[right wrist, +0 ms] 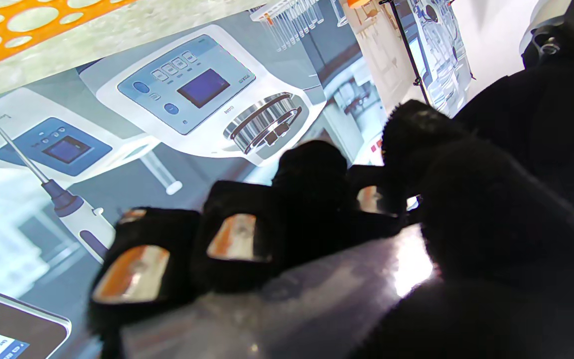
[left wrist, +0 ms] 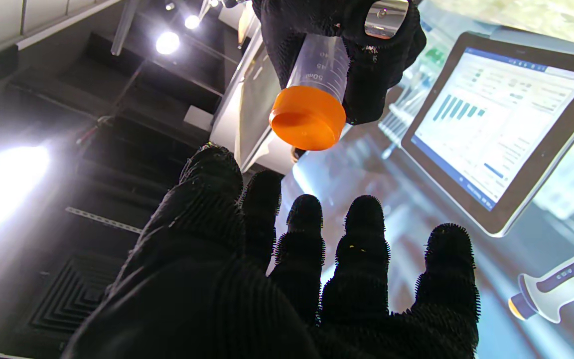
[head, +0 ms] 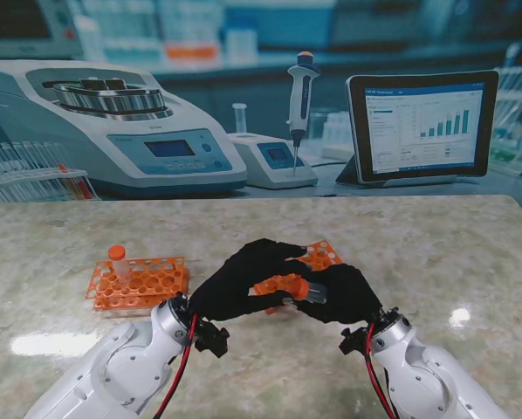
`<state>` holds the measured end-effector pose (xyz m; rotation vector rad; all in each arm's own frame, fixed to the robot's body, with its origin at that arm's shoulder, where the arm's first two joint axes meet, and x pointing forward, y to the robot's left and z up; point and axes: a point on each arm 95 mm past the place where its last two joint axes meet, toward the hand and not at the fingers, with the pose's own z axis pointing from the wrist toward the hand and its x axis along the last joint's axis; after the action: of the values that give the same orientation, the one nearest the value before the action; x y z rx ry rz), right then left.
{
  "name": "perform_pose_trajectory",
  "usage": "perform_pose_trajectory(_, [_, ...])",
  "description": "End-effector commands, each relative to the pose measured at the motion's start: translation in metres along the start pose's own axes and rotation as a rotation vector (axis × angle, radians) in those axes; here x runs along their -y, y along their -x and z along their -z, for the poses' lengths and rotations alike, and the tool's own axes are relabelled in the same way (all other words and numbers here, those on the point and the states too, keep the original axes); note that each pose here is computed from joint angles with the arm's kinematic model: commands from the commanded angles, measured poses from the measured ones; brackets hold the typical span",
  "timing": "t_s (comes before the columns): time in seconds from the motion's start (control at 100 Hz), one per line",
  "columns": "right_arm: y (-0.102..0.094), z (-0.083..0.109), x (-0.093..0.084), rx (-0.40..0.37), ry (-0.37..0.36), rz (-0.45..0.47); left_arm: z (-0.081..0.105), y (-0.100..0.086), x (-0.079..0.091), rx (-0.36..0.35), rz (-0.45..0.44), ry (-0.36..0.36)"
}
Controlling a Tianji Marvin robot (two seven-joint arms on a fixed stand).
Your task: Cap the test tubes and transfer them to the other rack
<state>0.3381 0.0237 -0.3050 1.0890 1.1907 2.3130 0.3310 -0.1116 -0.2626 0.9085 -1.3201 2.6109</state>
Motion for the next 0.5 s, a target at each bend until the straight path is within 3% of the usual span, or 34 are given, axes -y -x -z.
perform_pose_trajectory(0.0, [-0.004, -0.001, 0.003, 0.006, 0.009, -0.016, 0.0, -0.002, 0.002, 0.004, -0.006, -0.006])
perform_pose_trajectory(0.49, [0.001, -0.007, 0.008, 0.022, 0.001, -0.019, 0.006, 0.011, 0.001, 0.081, -0.054, 0.004])
